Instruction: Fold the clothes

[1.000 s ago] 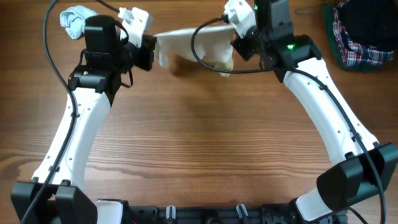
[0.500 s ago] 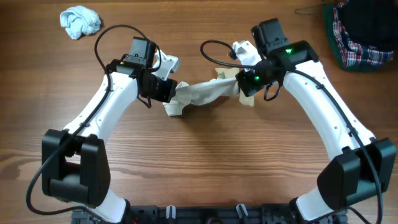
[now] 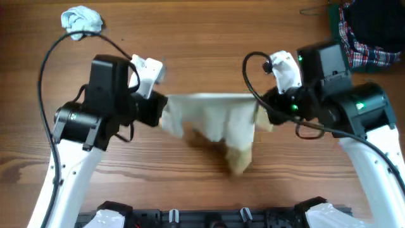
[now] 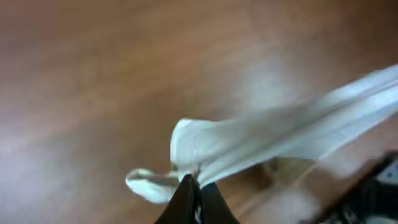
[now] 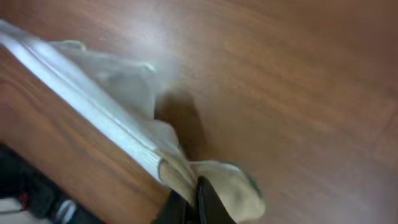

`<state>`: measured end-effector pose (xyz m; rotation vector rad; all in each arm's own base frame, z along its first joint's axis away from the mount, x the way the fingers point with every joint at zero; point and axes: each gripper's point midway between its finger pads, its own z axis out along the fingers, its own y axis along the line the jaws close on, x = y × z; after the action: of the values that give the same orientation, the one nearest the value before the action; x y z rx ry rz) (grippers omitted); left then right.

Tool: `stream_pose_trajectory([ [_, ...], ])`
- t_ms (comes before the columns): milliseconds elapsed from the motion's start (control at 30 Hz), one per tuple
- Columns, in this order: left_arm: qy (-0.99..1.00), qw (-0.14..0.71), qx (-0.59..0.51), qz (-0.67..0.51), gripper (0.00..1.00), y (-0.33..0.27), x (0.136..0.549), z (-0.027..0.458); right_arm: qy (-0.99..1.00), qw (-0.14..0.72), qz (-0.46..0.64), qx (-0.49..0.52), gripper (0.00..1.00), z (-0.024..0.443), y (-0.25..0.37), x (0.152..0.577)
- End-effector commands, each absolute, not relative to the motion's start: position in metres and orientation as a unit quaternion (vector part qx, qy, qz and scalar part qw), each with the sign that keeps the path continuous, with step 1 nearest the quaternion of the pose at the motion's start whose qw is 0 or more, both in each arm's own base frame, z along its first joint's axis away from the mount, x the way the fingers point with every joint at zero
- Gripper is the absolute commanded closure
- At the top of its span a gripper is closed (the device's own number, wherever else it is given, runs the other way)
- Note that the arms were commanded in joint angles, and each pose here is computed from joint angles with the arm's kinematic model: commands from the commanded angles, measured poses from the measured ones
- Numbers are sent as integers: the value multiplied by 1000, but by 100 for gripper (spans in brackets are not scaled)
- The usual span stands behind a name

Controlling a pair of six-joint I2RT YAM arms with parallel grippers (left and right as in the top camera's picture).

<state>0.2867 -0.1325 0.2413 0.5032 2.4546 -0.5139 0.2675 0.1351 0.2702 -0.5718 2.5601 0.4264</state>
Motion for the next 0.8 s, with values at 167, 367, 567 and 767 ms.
stream_pose_trajectory([
  [167,960,237,115,-93,96,-90,285,212,959,205,123,-154,96,253,118,274],
  [367,979,152,108,-84,96,-94,302,159,971,143,114,-152,96,209,127,298],
  [567,978,158,108,-84,96,-107,359,105,963,170,113,-179,96,170,146,358],
  [767,964,240,92,-66,96,-111,425,80,951,212,116,-193,96,118,167,425],
])
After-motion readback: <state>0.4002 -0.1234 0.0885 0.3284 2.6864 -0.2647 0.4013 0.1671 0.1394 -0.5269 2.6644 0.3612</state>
